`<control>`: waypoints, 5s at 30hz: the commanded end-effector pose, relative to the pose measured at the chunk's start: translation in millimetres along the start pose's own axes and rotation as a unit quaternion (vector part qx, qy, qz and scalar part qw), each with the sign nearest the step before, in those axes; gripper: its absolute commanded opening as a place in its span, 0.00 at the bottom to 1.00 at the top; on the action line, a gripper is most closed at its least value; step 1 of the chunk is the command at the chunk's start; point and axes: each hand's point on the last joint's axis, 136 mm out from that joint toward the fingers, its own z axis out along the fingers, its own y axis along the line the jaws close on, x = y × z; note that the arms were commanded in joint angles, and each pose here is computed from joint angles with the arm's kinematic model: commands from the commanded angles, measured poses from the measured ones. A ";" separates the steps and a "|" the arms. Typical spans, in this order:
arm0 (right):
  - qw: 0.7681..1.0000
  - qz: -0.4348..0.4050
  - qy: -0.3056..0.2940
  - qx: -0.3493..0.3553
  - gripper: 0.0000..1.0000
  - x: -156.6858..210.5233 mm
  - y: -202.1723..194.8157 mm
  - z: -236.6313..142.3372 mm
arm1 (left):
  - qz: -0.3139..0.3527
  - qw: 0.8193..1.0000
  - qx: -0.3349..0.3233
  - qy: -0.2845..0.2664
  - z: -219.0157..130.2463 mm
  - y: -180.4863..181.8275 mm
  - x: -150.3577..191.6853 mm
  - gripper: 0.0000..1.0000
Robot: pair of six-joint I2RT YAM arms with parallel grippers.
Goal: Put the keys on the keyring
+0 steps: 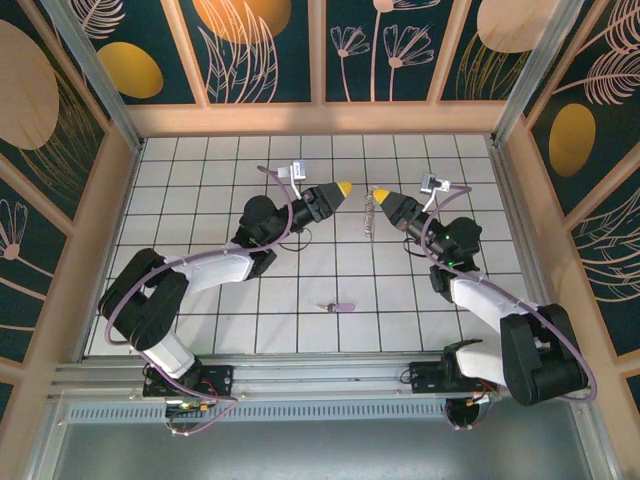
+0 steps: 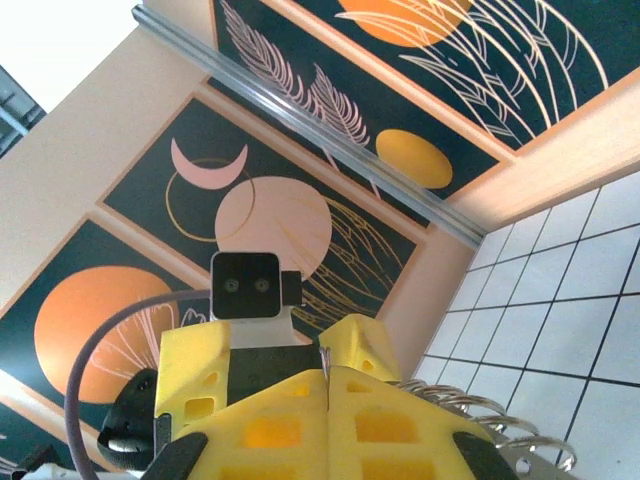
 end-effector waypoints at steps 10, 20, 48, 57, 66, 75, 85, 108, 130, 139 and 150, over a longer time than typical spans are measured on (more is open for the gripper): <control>0.999 0.003 -0.039 -0.023 0.00 -6.6 16.6 2.6 | -0.012 0.999 0.041 -0.005 9.0 -9.4 0.1 0.48; 0.999 0.009 -0.022 -0.024 0.00 2.6 12.3 16.2 | -0.011 0.999 0.042 0.001 10.1 -10.8 4.1 0.40; 1.000 0.010 -0.009 -0.027 0.00 9.1 10.7 27.2 | -0.014 0.999 0.027 0.023 17.7 6.1 21.4 0.30; 1.000 0.007 -0.005 -0.021 0.00 11.3 7.9 26.6 | 0.002 1.000 0.006 0.024 15.3 10.6 22.2 0.18; 1.000 0.003 -0.002 -0.016 0.00 12.5 6.6 27.2 | 0.023 0.999 -0.016 0.031 15.7 17.9 24.1 0.14; 1.000 0.003 0.001 -0.014 0.00 13.2 5.4 28.7 | 0.028 0.999 -0.012 0.036 16.4 15.8 25.4 0.13; 1.000 0.002 0.007 -0.014 0.00 15.9 5.5 29.4 | 0.032 0.998 0.007 0.051 21.1 8.8 30.4 0.08; 1.000 -0.015 0.016 -0.002 0.00 13.3 6.3 29.9 | 0.054 0.996 -0.008 0.073 22.6 18.5 40.8 0.00; 0.993 -0.084 -0.031 0.083 0.46 -24.6 8.5 -20.7 | 0.133 0.987 -0.019 0.085 5.6 20.5 47.9 0.00; 0.984 -0.094 -0.021 0.152 0.47 -2.7 -27.6 -48.7 | 0.184 0.974 0.076 0.109 0.8 -9.3 61.3 0.00; 0.987 -0.122 0.006 0.105 0.47 16.1 -25.8 -61.3 | 0.175 0.967 0.129 0.133 0.4 -13.2 72.7 0.00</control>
